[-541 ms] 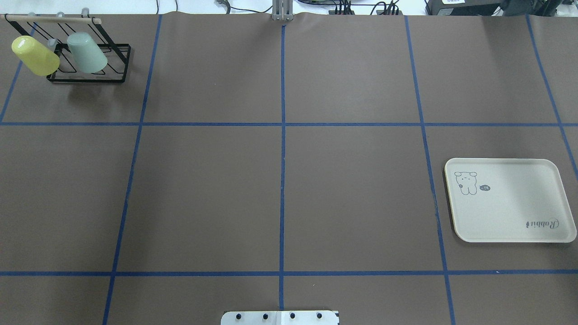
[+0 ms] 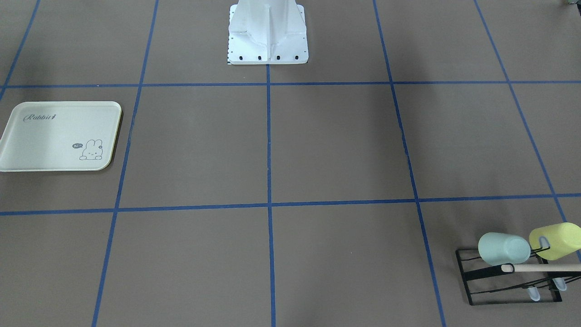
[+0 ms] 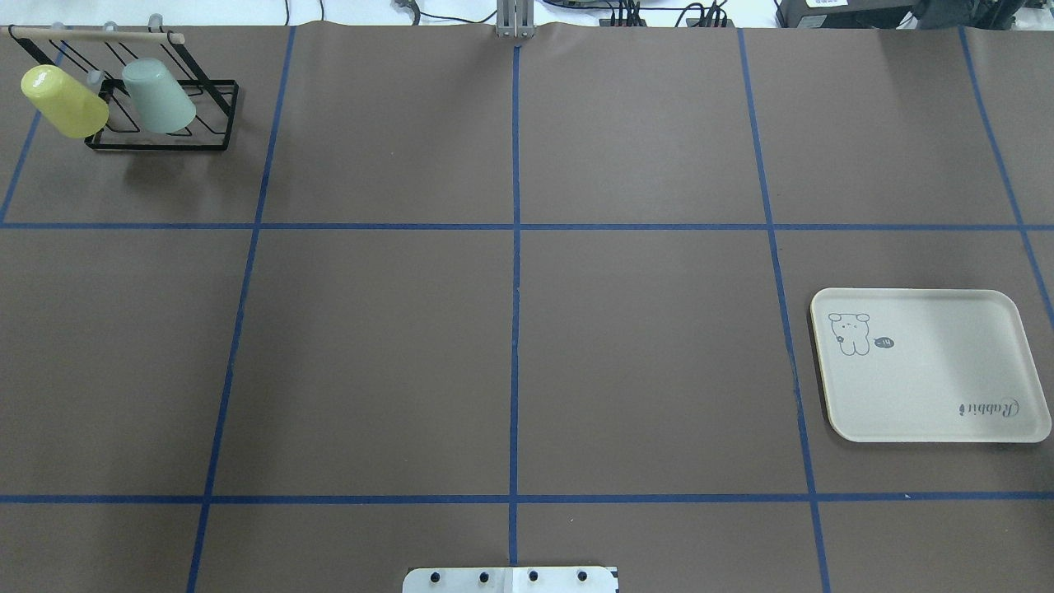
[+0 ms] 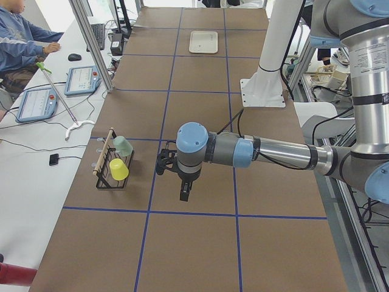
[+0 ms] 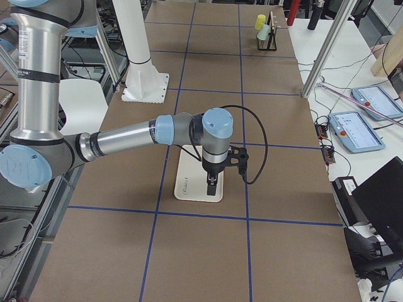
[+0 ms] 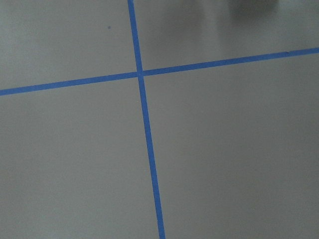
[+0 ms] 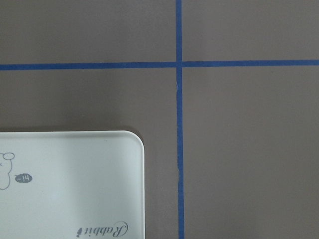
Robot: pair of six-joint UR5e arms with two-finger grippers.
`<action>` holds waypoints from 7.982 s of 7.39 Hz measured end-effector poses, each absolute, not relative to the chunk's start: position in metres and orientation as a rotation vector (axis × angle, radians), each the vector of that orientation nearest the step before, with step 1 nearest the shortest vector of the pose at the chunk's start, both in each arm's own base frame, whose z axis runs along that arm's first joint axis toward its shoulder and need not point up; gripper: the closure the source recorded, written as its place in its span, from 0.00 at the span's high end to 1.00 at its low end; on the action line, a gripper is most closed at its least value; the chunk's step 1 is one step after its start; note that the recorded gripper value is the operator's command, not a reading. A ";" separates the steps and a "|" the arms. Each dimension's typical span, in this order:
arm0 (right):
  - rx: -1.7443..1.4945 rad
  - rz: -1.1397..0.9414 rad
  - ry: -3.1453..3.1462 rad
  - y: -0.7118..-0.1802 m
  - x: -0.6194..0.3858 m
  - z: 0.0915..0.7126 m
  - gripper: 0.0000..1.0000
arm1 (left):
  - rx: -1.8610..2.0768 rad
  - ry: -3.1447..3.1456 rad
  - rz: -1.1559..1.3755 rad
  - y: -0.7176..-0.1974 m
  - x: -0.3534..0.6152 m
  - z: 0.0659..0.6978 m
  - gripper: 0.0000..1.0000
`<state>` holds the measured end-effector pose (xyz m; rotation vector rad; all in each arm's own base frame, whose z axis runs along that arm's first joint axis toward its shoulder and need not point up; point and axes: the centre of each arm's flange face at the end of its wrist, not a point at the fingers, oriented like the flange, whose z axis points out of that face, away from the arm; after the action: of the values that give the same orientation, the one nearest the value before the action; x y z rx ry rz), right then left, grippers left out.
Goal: Left arm grabs green cup and hands to right arm on tray
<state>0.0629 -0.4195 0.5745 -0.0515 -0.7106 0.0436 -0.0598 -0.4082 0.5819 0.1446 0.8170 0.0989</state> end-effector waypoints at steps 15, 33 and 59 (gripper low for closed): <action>-0.006 0.031 -0.701 -0.409 0.063 0.641 1.00 | 0.169 0.814 0.112 -0.410 -0.059 0.572 1.00; 0.093 -0.049 -0.782 -0.417 0.043 0.630 1.00 | 0.092 0.724 0.044 -0.694 0.219 0.433 1.00; 0.087 -0.063 -0.786 -0.419 0.035 0.630 1.00 | 0.260 0.704 -0.126 -0.711 0.198 0.411 0.00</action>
<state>0.0354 -0.4186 0.6299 0.0867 -0.7857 -0.0628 0.1977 -0.7112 0.4112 0.2599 0.7039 -0.1258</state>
